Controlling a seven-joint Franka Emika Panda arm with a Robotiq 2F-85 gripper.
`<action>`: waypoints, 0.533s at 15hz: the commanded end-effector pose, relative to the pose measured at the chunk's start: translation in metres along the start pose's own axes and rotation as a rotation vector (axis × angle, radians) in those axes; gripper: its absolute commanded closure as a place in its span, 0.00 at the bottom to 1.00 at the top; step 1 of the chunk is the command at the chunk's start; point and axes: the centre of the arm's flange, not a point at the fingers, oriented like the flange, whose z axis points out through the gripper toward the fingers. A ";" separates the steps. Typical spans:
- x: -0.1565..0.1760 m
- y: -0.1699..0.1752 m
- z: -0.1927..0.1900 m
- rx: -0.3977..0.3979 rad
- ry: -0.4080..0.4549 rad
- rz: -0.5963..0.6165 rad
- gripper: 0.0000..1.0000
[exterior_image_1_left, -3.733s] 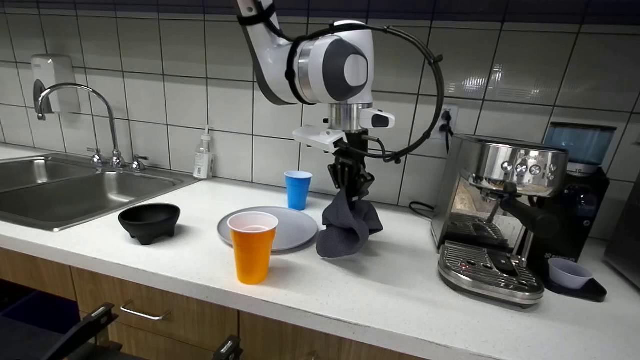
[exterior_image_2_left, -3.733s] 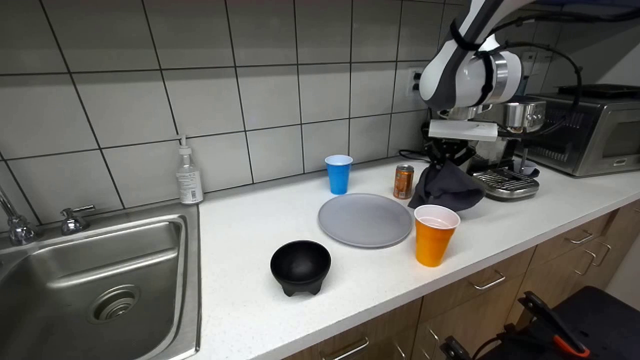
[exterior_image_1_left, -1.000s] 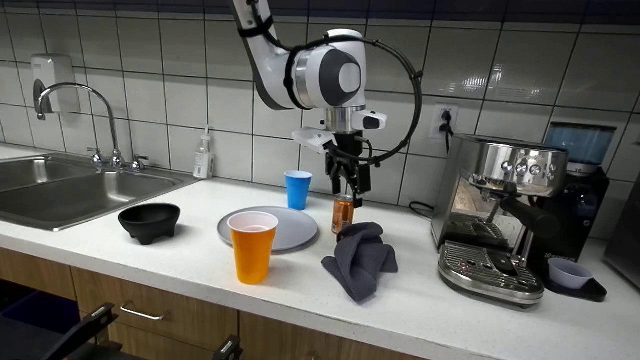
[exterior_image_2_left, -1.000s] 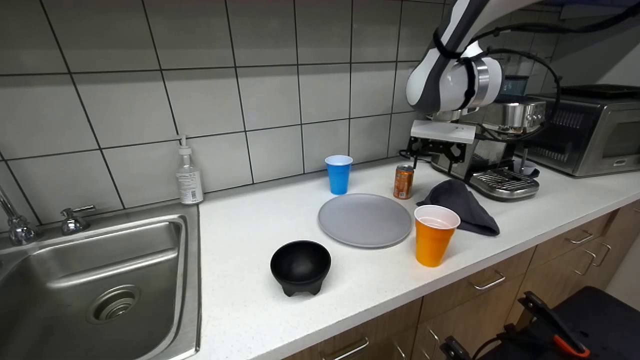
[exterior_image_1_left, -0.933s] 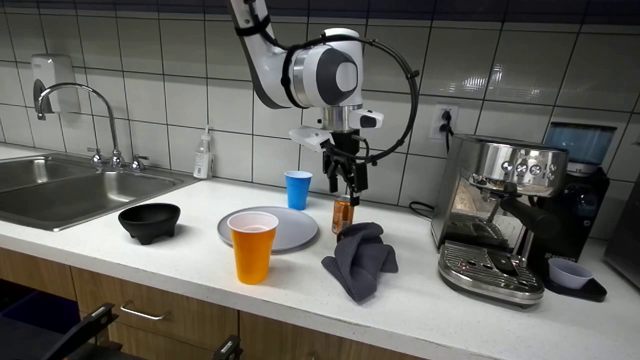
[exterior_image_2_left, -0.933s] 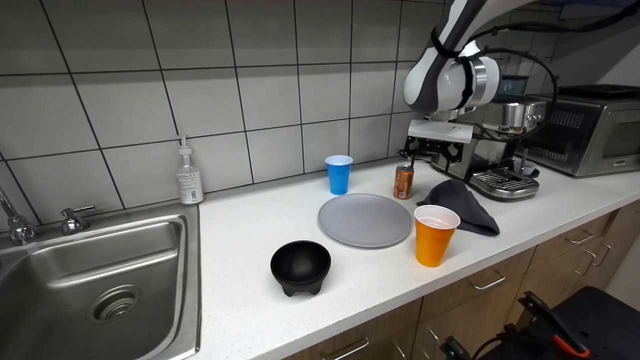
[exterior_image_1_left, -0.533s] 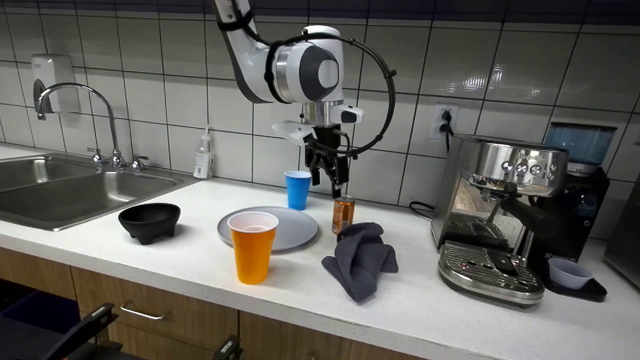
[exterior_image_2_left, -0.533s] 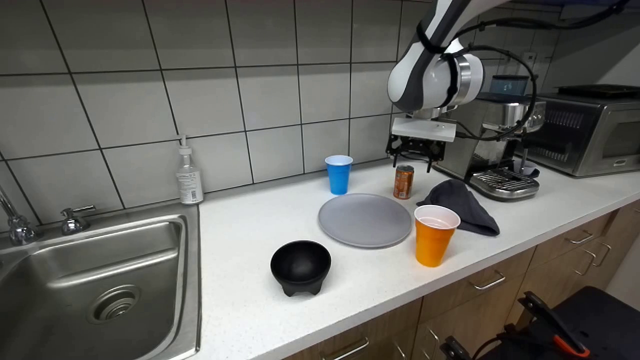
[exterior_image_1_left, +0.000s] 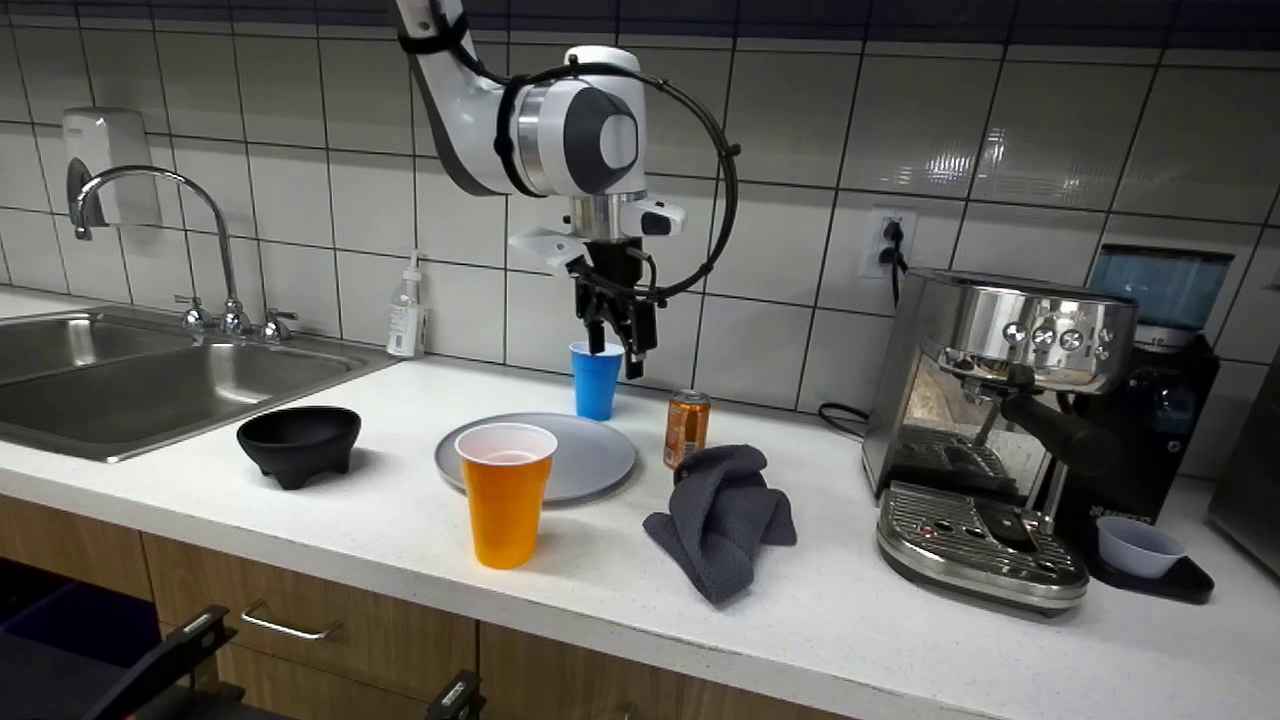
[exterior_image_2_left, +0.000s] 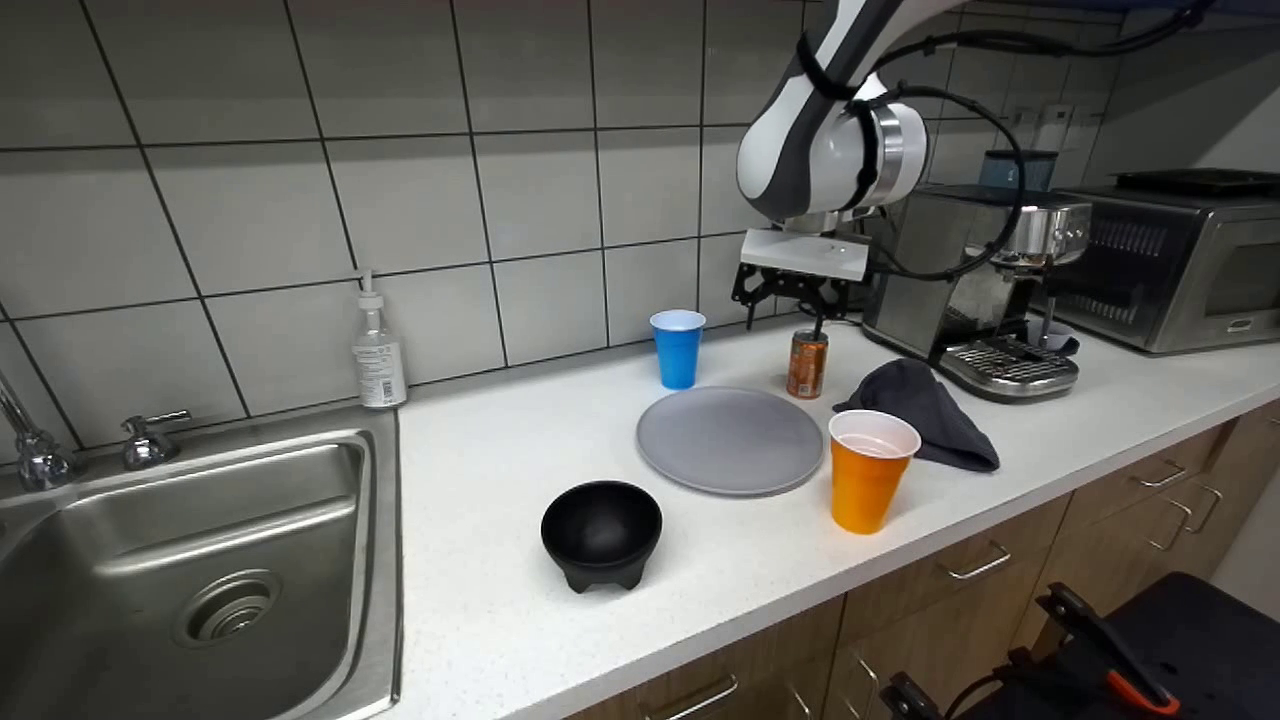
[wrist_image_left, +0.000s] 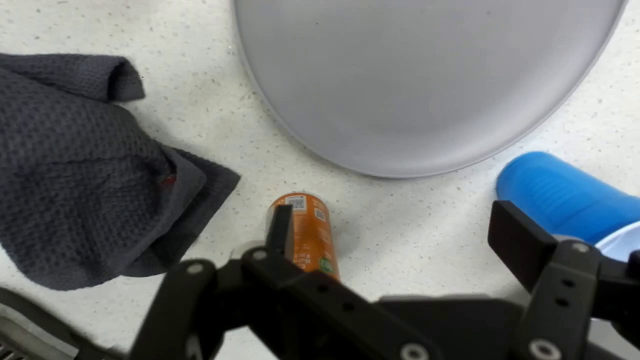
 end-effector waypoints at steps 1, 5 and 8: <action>0.007 -0.032 -0.005 0.017 0.034 0.061 0.00; 0.014 -0.063 0.000 0.019 0.057 0.120 0.00; 0.021 -0.083 0.007 0.018 0.068 0.165 0.00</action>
